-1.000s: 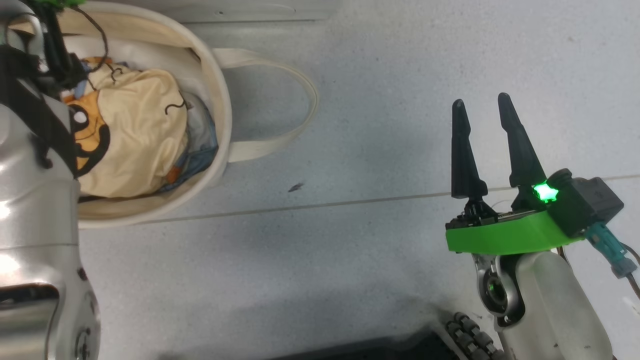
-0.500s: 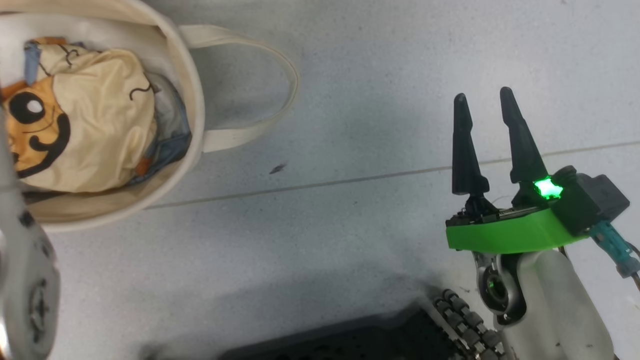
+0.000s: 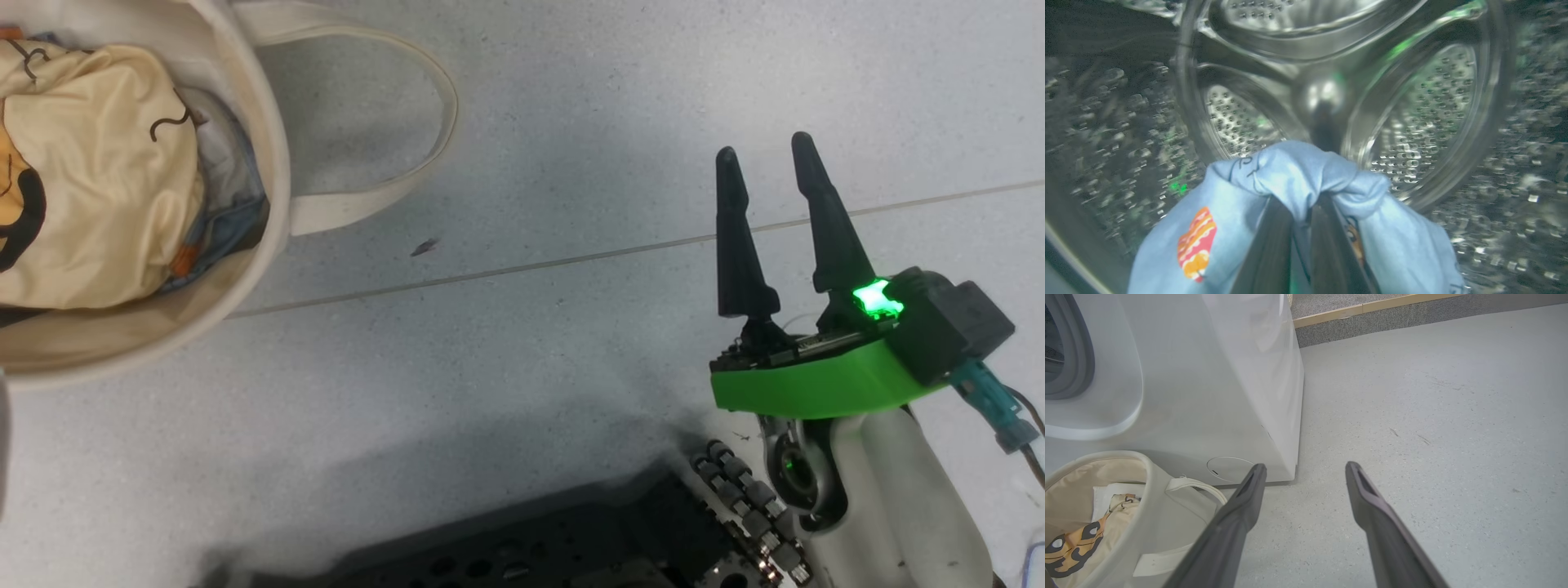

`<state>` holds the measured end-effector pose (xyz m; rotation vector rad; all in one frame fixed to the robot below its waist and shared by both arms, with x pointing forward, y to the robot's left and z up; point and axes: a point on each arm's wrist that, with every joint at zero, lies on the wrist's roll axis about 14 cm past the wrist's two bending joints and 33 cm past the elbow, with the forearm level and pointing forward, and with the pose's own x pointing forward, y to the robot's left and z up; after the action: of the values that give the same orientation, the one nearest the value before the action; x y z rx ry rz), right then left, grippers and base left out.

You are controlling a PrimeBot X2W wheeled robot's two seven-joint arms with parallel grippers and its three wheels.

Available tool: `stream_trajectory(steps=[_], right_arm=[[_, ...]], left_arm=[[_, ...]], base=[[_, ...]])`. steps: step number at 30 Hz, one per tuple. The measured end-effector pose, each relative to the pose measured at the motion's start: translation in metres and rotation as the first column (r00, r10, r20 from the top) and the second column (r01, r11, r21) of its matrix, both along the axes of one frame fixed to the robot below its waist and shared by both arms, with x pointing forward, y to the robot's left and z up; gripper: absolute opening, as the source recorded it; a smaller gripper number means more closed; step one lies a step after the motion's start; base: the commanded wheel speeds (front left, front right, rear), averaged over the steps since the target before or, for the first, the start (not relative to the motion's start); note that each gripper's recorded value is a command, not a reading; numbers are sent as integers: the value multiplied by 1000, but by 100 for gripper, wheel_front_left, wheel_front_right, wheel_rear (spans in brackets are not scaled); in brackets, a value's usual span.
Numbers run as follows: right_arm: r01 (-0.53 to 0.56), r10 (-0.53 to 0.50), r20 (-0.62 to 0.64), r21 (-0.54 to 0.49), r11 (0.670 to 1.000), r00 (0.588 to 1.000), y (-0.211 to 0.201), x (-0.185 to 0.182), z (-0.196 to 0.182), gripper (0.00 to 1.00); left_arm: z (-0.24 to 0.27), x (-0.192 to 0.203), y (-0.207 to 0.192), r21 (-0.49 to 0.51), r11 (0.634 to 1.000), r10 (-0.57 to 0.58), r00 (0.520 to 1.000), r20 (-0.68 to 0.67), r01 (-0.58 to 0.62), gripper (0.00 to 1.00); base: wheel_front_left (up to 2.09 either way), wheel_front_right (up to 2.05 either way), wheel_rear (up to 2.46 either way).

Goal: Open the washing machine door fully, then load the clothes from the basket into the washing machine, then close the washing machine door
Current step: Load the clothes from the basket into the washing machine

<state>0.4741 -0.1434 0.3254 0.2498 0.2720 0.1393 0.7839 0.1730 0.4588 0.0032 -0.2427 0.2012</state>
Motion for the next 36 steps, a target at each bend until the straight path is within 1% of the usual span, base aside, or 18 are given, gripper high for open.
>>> stream_trajectory(steps=[1,3,7,8,16,22,29,32,36], right_arm=[[-3,3,-2,0,1000,1000,1,-1,-1,100],[-8,8,-4,2,1000,1000,3,-2,-1,100],[-14,14,1,0,1000,1000,4,-2,3,100],[-18,18,0,-2,1000,1000,5,-3,3,100],[-14,14,9,-14,1000,1000,2,-3,7,100],[-21,21,29,-5,1000,999,6,0,14,100],[-49,48,75,9,999,996,17,3,34,100],[-65,64,103,11,998,993,24,4,46,100],[-83,79,147,19,996,986,30,5,66,100]], left_arm=[[-3,1,5,-13,1000,18,1000,-9,-18,0],[0,4,10,3,1000,27,1000,-7,-27,0],[22,12,-4,36,999,-20,999,28,19,0],[28,14,-9,48,998,-34,999,38,32,100],[32,16,-26,69,995,-76,996,36,73,100],[35,9,-20,34,996,-82,996,29,81,100],[5,-31,-9,-2,997,-72,995,-67,72,100],[9,-52,-10,-28,997,-77,995,-63,75,100],[15,-83,-14,-18,994,-113,991,-74,112,100]], base=[[0,0,0],[0,0,0],[0,0,0],[0,0,0],[0,0,0],[0,0,0],[0,0,0],[0,0,0],[0,0,0]])
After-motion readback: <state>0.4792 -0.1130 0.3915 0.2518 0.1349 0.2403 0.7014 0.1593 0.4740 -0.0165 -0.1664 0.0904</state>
